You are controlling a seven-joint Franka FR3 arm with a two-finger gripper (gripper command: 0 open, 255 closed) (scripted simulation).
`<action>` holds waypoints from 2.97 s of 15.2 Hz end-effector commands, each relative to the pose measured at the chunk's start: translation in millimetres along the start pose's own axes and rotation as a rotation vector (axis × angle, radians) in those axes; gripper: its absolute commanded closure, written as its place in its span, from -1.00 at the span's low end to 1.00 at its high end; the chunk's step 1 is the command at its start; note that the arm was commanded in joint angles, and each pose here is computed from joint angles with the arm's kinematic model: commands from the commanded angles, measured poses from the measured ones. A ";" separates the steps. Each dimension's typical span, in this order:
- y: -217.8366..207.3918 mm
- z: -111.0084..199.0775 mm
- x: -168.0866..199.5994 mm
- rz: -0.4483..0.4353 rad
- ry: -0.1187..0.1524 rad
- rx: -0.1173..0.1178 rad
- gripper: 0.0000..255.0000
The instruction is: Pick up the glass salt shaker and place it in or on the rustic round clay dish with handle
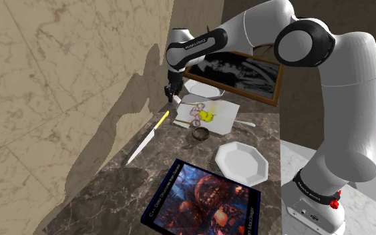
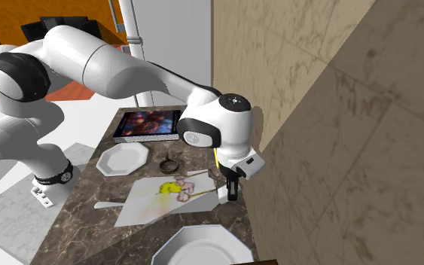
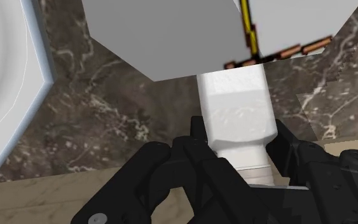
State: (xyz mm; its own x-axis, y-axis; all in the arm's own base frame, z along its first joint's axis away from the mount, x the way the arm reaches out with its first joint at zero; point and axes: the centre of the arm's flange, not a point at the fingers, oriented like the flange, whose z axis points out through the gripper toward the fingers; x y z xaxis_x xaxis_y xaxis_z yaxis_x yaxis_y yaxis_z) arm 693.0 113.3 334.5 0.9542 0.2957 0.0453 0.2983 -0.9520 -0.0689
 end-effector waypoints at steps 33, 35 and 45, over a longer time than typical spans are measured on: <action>-21.1 -122.0 -17.7 0.000 0.000 0.000 1.00; -33.7 -123.2 -40.9 0.000 0.000 0.000 1.00; -96.4 -128.9 -156.9 0.000 0.000 0.000 1.00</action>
State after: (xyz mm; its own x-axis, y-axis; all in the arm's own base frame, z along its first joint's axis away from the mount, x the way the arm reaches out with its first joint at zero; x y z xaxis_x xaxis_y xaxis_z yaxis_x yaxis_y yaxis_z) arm 524.4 146.8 460.3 0.9540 0.2965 0.0447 0.2991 -0.9517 -0.0696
